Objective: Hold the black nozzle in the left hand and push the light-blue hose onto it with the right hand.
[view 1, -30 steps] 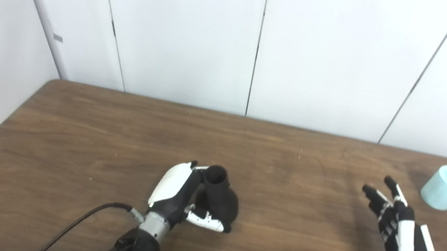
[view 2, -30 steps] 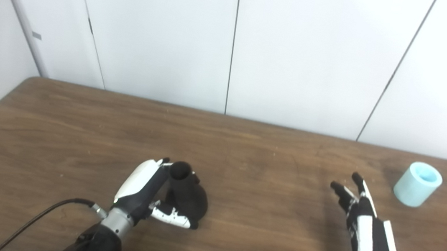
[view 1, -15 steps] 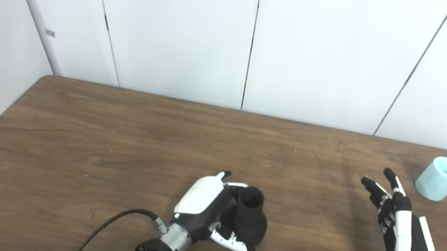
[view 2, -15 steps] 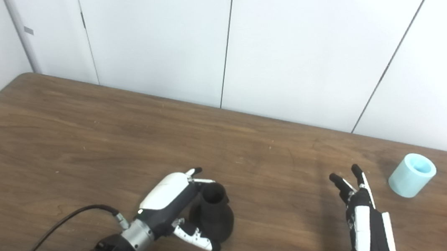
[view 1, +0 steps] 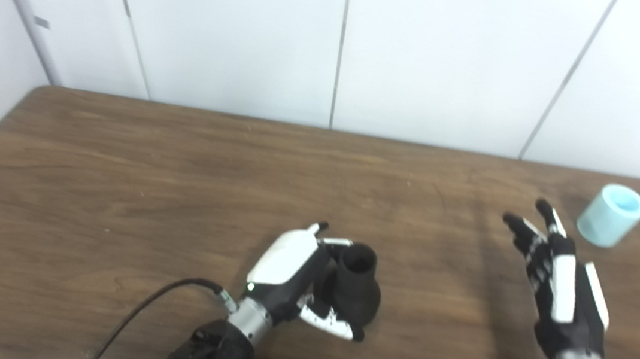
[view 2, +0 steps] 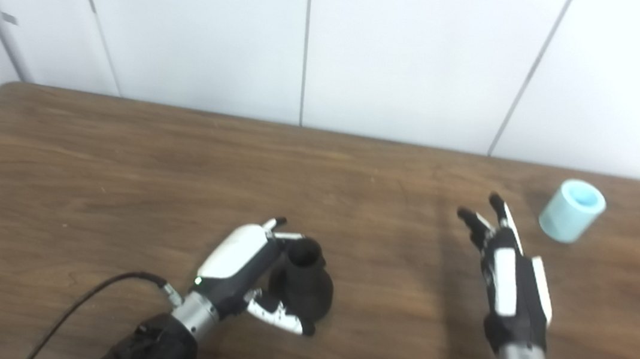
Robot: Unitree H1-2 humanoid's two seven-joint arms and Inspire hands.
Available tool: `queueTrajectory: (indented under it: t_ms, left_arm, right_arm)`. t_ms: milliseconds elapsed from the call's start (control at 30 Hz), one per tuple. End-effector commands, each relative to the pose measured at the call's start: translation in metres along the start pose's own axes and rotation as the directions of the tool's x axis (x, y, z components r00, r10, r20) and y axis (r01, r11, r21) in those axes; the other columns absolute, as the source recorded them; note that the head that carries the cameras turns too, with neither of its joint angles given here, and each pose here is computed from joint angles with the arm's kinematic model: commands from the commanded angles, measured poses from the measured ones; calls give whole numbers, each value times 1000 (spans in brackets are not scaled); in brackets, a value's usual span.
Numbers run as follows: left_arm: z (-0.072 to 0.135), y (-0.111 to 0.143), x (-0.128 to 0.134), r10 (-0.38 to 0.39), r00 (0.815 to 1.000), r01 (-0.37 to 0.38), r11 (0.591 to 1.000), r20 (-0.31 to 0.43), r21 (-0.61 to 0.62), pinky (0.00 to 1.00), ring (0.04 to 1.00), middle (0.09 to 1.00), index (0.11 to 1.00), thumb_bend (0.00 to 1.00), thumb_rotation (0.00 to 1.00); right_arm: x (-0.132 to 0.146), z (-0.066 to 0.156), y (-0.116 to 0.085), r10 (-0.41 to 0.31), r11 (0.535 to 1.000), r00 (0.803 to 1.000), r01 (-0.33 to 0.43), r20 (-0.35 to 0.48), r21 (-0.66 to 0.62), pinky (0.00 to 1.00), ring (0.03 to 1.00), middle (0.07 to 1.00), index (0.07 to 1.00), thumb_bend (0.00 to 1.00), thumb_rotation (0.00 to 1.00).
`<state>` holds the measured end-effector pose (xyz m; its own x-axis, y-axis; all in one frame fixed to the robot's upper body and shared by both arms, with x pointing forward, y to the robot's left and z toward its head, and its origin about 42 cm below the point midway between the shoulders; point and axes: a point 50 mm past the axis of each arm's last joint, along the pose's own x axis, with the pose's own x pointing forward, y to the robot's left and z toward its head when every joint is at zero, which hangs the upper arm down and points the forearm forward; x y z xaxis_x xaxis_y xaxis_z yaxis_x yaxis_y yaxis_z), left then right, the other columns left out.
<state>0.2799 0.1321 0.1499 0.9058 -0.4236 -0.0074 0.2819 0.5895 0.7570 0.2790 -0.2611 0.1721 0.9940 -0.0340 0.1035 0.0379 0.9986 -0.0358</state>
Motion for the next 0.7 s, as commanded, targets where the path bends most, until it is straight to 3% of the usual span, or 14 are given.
queueTrajectory:
  t_ms: [0, 467, 667]
  left_arm:
    - [-16, -20, -14, -107, 992, 108, 994, -72, 8, 1000, 644, 484, 499, 521, 0]
    - [-25, -23, -19, -139, 989, 139, 990, -54, -6, 1000, 608, 494, 491, 521, 0]
    - [-31, -26, -20, -162, 985, 162, 987, -56, -12, 1000, 605, 494, 491, 521, 0]
  right_arm:
    - [5, 22, 1, 3, 1000, 997, -2, 82, -4, 925, 908, 811, 975, 537, 1000]
    - [15, 49, -5, -44, 998, 992, 48, 122, -28, 869, 896, 804, 956, 540, 1000]
    - [22, 68, -14, -62, 990, 983, 83, 173, -114, 844, 889, 807, 910, 550, 1000]
